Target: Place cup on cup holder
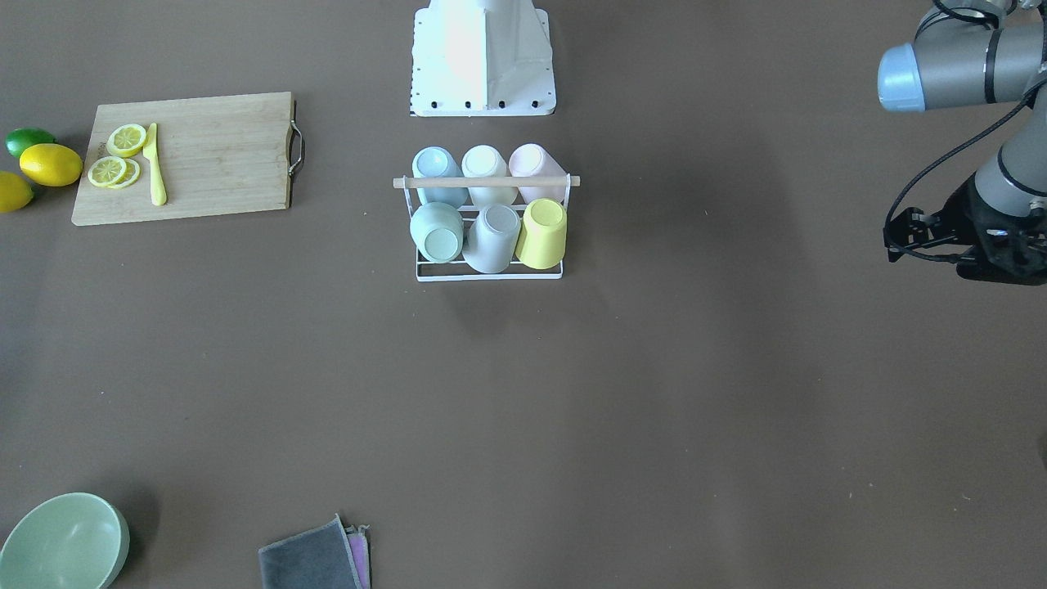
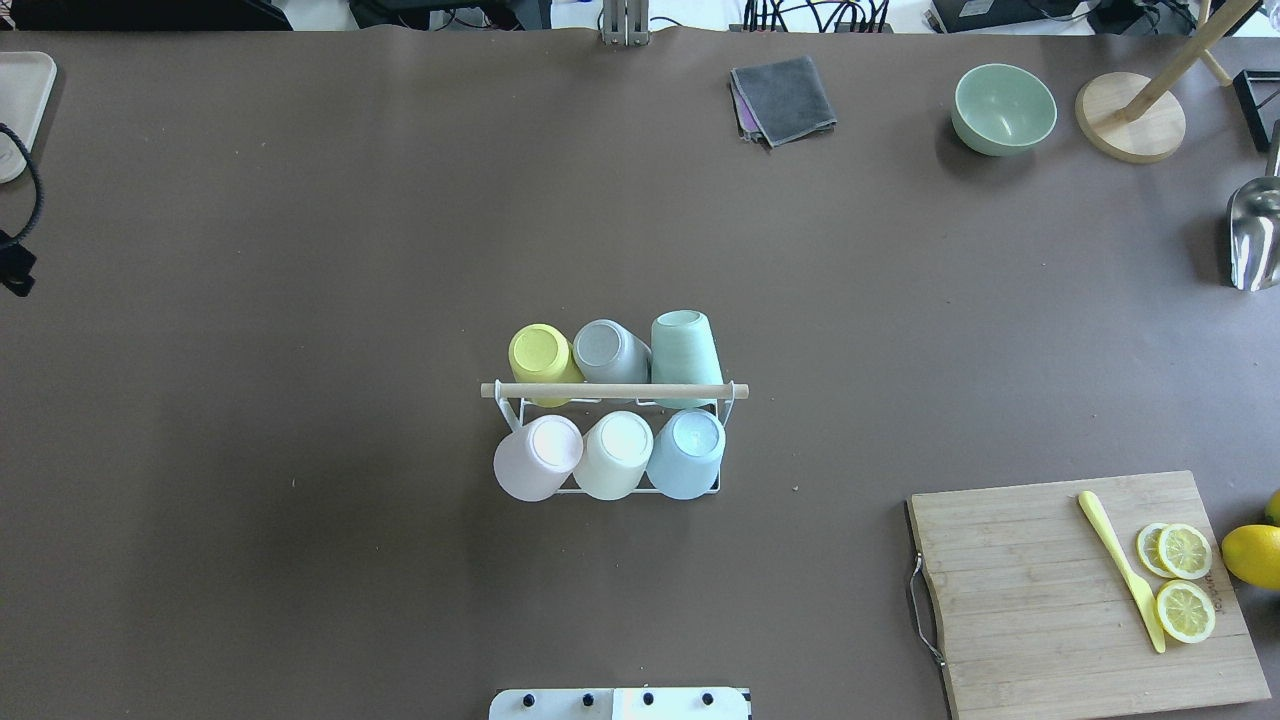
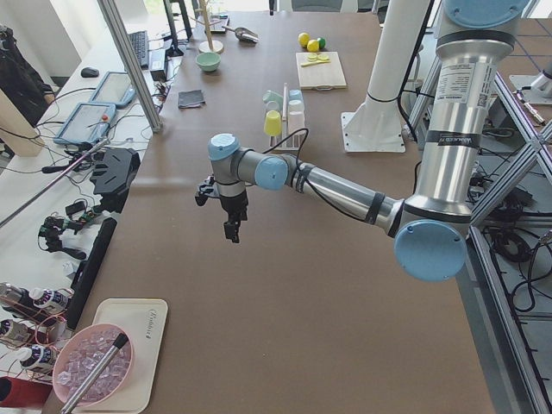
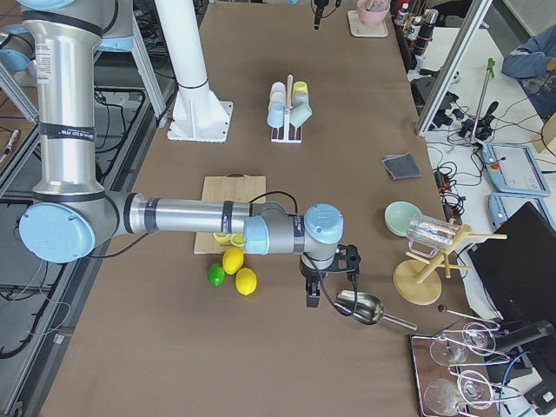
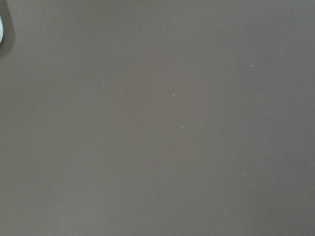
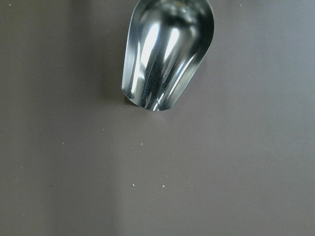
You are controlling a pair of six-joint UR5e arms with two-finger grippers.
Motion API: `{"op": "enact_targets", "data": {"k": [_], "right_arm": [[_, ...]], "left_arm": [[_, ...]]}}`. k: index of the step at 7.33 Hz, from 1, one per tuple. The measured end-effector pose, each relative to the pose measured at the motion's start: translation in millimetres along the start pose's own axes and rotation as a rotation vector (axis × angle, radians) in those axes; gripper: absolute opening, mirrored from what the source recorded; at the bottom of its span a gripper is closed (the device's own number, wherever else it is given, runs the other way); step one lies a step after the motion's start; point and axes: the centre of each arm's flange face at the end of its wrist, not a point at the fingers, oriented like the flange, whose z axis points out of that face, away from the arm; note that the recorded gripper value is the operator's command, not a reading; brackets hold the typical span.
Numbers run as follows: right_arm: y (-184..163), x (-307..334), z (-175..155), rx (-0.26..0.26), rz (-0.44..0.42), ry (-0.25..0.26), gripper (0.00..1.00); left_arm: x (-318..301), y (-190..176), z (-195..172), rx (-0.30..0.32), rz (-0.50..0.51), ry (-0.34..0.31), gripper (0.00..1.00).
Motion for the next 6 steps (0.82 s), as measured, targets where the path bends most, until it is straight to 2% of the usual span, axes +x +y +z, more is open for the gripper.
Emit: {"op": "enact_targets", "data": {"k": [2,4,6], "right_arm": [[1.5,0.1,0.2,0.0,-0.002,0.001,1.0],[1.9,-0.9,-0.9,0.002,-0.004,0.0,1.0],[1.3,-5.0,-5.6,0.012,-0.011,0.0,1.0]], "left_arm": [[-69.4,23.7,-10.1,0.003,-0.036,0.047,0.98],[-107.2,33.8,-27.4,0.034,-0.068,0.075,0.98],[-131.5,48.7,-27.7,0.041,-0.103,0.085,0.98]]}}
